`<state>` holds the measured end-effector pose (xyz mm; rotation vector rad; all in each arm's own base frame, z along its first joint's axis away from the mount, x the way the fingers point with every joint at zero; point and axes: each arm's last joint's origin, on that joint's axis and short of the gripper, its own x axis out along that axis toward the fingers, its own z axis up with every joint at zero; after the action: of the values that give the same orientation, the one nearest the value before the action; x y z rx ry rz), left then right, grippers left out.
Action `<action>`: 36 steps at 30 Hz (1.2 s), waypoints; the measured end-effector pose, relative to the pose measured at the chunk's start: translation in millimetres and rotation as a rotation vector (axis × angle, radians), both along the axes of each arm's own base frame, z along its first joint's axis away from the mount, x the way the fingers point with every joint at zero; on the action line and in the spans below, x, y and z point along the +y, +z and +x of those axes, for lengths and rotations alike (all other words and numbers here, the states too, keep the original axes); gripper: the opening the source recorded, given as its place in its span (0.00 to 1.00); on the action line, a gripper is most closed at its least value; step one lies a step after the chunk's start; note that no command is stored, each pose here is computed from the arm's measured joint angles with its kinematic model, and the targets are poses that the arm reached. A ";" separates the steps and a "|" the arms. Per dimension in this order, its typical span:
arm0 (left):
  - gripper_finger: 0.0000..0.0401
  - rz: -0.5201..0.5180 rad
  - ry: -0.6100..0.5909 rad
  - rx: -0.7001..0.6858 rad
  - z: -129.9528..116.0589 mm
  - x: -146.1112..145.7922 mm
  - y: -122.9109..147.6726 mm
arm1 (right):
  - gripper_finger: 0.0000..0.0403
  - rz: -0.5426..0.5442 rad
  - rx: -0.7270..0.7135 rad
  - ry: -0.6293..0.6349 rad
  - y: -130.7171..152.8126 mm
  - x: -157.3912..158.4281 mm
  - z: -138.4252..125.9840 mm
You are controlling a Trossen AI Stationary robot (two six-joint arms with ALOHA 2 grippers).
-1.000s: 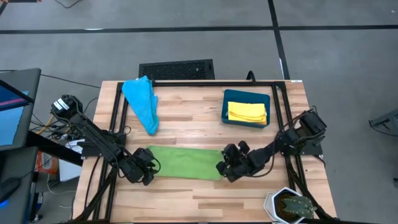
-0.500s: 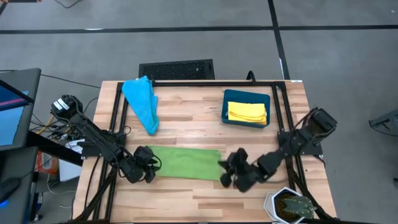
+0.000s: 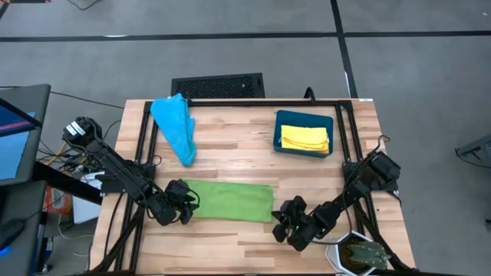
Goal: Fold microfiber towels
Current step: Fold the green microfiber cloth
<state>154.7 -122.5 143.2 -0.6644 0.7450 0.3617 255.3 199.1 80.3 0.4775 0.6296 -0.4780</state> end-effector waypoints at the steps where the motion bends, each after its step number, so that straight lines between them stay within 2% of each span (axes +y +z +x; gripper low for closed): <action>1: 0.45 -0.005 -0.003 0.004 -0.1 -0.2 -0.1 | 0.03 0.002 -0.002 0.000 0.6 0.7 -0.8; 4: 0.45 -0.022 -0.013 0.013 -0.1 -0.9 -0.2 | 0.03 -0.001 -0.013 0.002 10.9 1.9 -6.2; 8: 0.45 -0.032 -0.015 0.016 0.0 -1.2 -0.1 | 0.04 -0.020 -0.156 -0.002 39.7 7.3 -6.9; 10: 0.45 -0.030 -0.015 0.014 0.0 -1.2 -0.1 | 0.04 -0.051 -0.210 0.035 46.2 10.1 -1.7; 13: 0.45 0.010 -0.023 -0.004 -1.0 -1.9 0.3 | 0.03 -0.069 -0.238 0.097 43.7 12.5 8.8; 17: 0.42 0.050 -0.060 -0.011 -4.4 -5.1 0.3 | 0.02 -0.043 -0.200 0.097 22.8 8.4 17.5; 24: 0.28 0.047 -0.073 0.101 -16.7 -5.2 -5.6 | 0.05 0.003 -0.133 0.035 -7.4 3.5 18.3; 31: 0.04 0.023 -0.059 0.196 -27.4 -5.3 -9.6 | 0.03 -0.002 -0.120 0.060 -3.4 3.1 18.1; 36: 0.02 0.068 -0.063 0.152 -31.2 -8.1 -8.9 | 0.05 -0.010 -0.133 0.052 5.5 -3.2 23.0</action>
<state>123.5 -130.6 134.4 -0.5524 0.8921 0.3808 278.3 195.9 85.9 0.4779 0.5105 -0.3964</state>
